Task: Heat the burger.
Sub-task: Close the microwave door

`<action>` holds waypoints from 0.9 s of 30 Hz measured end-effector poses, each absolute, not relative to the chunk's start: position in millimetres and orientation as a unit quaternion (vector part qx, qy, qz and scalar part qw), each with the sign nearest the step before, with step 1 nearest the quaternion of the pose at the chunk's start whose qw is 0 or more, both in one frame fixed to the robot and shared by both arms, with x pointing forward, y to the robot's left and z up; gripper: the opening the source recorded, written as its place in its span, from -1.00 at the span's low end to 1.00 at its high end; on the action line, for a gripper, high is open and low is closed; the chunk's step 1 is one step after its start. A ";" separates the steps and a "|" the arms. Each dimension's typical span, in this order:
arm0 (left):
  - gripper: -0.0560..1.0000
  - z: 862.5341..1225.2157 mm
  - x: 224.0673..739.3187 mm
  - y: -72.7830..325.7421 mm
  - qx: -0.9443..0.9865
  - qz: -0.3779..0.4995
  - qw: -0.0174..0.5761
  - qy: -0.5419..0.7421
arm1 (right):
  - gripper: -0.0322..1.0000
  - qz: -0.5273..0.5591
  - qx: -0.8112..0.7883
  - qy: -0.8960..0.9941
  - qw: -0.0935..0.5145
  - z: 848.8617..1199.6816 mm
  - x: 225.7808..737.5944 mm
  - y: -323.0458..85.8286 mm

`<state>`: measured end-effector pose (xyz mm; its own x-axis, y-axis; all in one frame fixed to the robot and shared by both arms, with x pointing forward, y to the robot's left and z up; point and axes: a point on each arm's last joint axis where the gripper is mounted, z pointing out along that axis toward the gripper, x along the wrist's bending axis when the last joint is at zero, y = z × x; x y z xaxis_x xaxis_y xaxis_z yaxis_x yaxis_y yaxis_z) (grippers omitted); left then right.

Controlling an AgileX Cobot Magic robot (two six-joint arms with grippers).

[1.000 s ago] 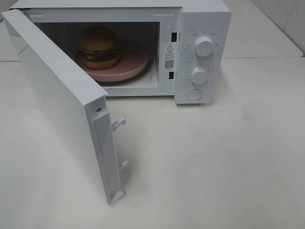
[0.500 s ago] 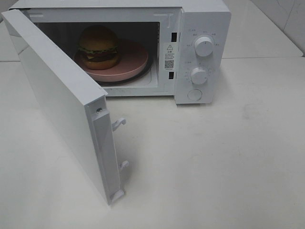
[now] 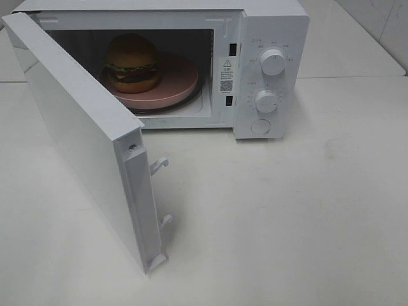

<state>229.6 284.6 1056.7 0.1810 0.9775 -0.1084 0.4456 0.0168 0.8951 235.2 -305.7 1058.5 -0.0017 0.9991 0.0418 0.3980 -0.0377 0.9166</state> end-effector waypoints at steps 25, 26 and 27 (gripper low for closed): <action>-0.41 1080.3 296.1 285.9 0.607 0.310 0.443 0.583 | 0.54 0.401 0.599 0.583 0.375 1058.5 235.2 -305.6; -0.54 1080.6 306.9 286.3 0.610 0.313 0.437 0.582 | 0.54 0.401 0.599 0.583 0.375 1058.5 235.2 -305.6; -0.54 1080.6 306.9 286.3 0.610 0.313 0.437 0.582 | 0.54 0.401 0.599 0.583 0.375 1058.5 235.2 -305.6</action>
<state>306.9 286.3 1080.6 0.1267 0.9838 -0.1270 0.4378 0.0594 0.8971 235.2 -305.6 1058.5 -0.0022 0.9991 0.0426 0.3981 -0.0382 0.9166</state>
